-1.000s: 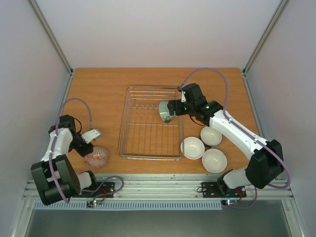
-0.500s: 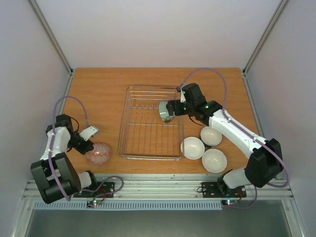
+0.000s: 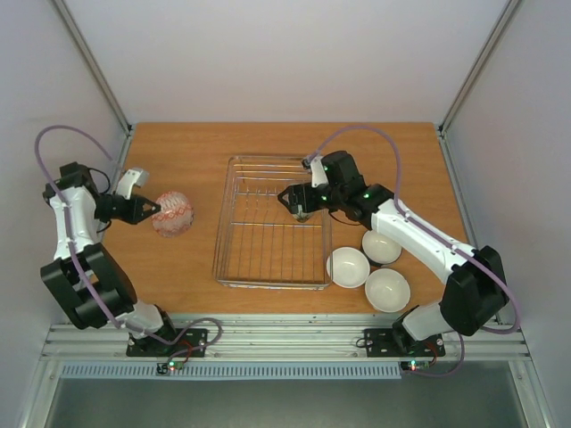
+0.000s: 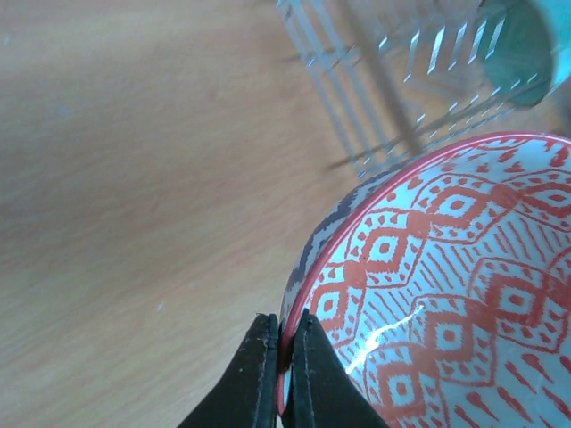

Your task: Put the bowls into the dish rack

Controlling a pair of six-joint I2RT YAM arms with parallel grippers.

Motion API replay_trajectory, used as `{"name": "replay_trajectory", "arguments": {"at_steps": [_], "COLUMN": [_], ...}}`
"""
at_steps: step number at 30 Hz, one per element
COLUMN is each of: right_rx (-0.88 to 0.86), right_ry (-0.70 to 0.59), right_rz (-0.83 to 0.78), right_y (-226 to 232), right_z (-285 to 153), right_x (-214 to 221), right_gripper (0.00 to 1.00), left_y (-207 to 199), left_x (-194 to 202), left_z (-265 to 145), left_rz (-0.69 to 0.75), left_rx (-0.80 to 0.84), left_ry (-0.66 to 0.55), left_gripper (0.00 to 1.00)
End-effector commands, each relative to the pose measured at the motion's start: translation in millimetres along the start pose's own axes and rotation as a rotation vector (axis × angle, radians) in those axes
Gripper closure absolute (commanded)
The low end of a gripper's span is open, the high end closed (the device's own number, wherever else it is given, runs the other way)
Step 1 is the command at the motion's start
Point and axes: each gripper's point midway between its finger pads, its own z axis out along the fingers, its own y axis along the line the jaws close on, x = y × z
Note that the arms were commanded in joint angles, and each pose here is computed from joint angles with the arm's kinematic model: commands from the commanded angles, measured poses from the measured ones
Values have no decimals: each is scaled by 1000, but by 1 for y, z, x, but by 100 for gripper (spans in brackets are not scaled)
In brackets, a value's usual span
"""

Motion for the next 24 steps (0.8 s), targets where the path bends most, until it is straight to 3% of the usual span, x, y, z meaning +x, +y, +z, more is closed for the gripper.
{"name": "replay_trajectory", "arguments": {"at_steps": [1, 12, 24], "right_rx": [-222, -580, -899], "right_ry": [-16, -160, -271], "right_rz": [24, 51, 142], "right_y": [37, 87, 108], "right_z": [4, -11, -16], "right_x": [-4, -17, -26], "right_gripper": [7, 6, 3], "left_y": [-49, -118, -153], "left_x": [-43, -65, -65], "left_z": [-23, -15, 13], "left_rz": [-58, -84, -45], "left_rx": [147, 363, 403], "left_ry": [-162, -214, -151], "left_gripper": [100, 100, 99]}}
